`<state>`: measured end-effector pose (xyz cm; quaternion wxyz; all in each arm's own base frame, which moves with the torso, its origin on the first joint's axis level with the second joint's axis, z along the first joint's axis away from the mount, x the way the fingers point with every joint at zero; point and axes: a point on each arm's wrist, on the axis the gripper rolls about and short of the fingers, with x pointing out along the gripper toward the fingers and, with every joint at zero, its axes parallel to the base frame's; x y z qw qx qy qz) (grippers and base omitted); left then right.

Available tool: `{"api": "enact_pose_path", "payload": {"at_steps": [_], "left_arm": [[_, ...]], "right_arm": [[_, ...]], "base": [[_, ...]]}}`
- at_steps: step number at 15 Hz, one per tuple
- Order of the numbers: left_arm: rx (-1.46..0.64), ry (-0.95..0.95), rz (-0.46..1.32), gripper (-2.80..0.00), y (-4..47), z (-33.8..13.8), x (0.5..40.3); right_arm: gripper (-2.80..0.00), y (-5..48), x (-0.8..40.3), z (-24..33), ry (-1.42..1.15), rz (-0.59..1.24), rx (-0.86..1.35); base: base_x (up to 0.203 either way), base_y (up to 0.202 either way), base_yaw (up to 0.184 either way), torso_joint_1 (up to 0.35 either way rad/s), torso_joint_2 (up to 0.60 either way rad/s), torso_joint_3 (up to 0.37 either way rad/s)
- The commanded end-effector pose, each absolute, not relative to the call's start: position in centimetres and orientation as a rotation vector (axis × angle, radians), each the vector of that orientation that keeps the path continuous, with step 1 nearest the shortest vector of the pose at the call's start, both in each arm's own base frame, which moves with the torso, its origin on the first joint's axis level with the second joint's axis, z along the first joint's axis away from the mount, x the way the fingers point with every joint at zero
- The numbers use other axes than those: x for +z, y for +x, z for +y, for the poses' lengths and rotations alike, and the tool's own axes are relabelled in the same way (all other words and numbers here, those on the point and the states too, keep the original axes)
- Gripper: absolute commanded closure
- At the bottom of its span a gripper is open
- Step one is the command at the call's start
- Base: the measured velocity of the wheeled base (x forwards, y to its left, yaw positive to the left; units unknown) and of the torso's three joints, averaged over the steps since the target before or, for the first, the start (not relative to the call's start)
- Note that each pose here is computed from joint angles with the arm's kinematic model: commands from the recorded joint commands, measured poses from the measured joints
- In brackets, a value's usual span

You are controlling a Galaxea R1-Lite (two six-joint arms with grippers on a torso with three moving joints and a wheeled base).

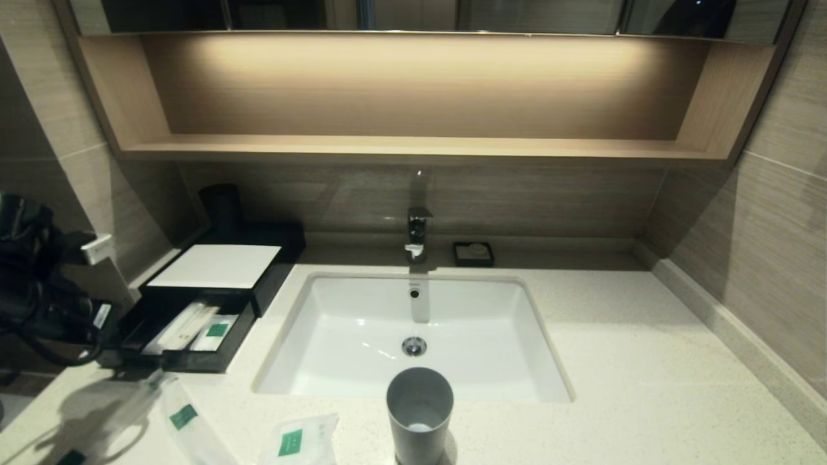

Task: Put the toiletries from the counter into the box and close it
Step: Open the drawer, then pick up the bathroom toiletry

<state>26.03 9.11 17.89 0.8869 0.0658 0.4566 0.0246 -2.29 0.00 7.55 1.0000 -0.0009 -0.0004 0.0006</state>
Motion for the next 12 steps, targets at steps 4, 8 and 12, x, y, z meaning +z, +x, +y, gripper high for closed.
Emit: {"api": "enact_pose_path", "payload": {"at_steps": [4, 8, 12], "left_arm": [[-0.003, 0.227, 1.009, 0.0, 23.6, 12.2, 17.8], [-0.071, 0.257, 1.104, 0.0, 20.9, 11.5, 18.5], [-0.117, 0.275, 1.169, 0.0, 19.4, 11.5, 17.7]], "right_arm": [[0.0, -2.3, 7.5, 0.0, -0.002, 0.0, 0.002], [0.0, -2.3, 7.5, 0.0, -0.003, -0.001, 0.002], [0.0, -2.3, 7.5, 0.0, -0.002, 0.0, 0.002]], "base": [[0.0, 0.0, 0.0, 0.0, 0.0, 0.0], [0.0, 0.0, 0.0, 0.0, 0.0, 0.0], [0.0, 0.0, 0.0, 0.0, 0.0, 0.0]]}}
